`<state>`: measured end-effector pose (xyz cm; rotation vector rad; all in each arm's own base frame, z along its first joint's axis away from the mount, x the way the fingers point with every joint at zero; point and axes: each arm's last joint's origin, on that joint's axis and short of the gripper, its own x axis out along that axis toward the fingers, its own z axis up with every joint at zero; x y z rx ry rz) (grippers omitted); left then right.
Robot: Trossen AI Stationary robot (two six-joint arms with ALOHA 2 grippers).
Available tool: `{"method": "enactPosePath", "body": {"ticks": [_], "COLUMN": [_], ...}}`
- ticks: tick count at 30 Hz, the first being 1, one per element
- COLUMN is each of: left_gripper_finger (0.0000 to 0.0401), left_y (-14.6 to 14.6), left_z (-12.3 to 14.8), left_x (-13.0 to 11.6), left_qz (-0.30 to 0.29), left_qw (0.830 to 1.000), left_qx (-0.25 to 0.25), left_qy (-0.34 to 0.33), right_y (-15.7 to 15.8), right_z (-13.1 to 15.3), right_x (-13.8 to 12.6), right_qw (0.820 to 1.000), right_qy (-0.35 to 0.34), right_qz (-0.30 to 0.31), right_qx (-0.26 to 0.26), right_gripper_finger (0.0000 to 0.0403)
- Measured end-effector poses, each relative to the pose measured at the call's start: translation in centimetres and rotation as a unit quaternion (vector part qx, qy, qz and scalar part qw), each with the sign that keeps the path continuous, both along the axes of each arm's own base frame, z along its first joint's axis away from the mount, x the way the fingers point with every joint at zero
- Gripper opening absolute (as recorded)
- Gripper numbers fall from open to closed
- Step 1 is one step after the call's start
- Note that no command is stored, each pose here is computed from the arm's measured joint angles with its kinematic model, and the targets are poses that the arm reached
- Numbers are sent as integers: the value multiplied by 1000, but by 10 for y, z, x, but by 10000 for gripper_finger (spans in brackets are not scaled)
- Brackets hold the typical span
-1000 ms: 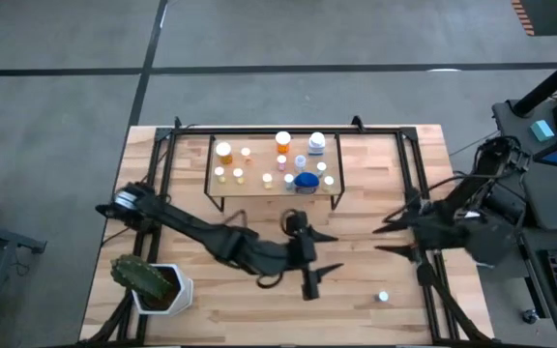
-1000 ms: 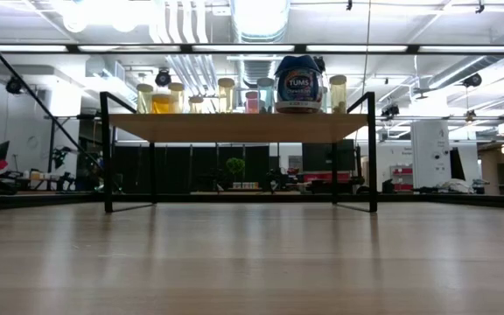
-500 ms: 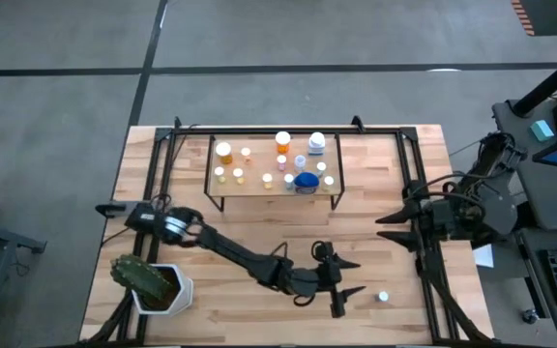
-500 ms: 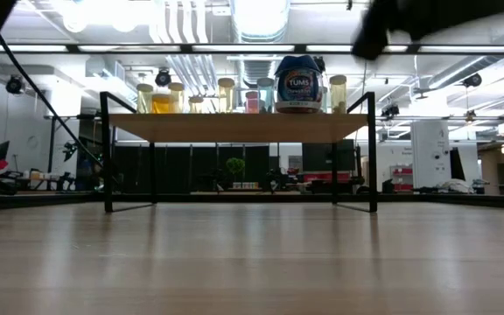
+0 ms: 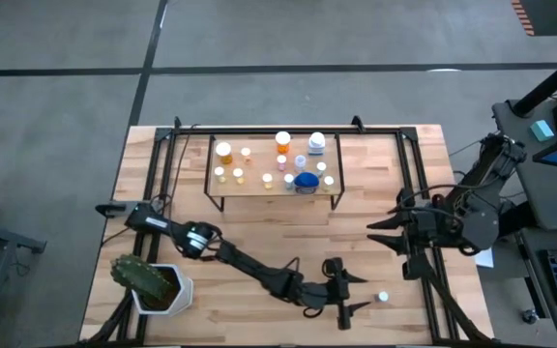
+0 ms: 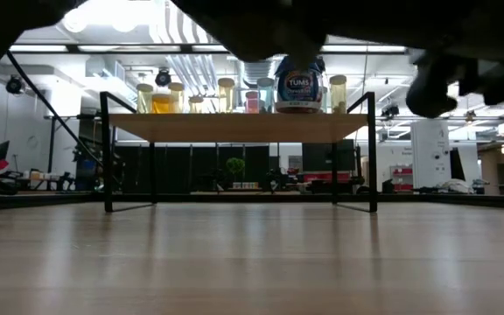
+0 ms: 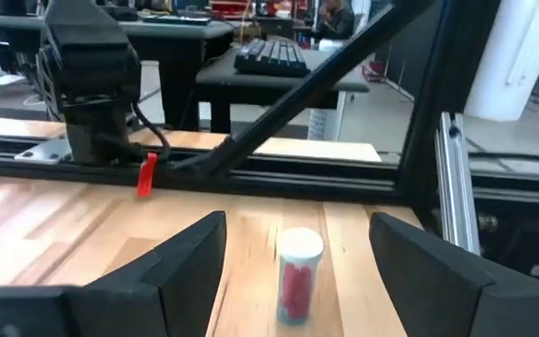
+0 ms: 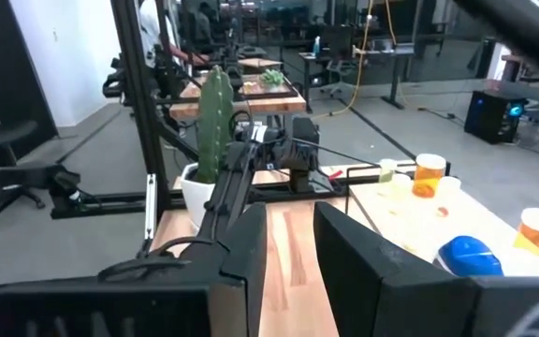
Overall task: Pick and place medicine bottles onto shelf by color
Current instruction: Put the blue pill bottle on the shelf
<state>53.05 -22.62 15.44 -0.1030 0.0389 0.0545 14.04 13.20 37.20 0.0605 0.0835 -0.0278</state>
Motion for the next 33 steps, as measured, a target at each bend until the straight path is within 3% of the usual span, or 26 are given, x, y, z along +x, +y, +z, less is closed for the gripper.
{"method": "enactPosePath", "body": {"ticks": [5,11,18,29,33], "left_gripper_finger": [248,248,248,248,248], "left_y": [2,5,3,0,1], "left_z": [-19,-14,-41,-48,-39], "left_x": [11,22,29,31,33], "left_qz": [6,1,-17,-52,-51], "left_qw": [1000,1000,1000,998,998], "left_qx": [-9,-21,-17,-22,-26], "left_qy": [6,-21,-7,-19,-33], "right_y": [0,0,0,0,-1], "right_z": [-4,-6,-5,-5,-5], "right_x": [0,0,0,0,0], "right_qw": [1000,1000,1000,1000,999], "right_qy": [4,6,5,6,5], "right_qz": [0,0,1,2,-6], "right_qx": [-8,-11,-21,-30,-34], "right_gripper_finger": [82,75,73,73,73]}}
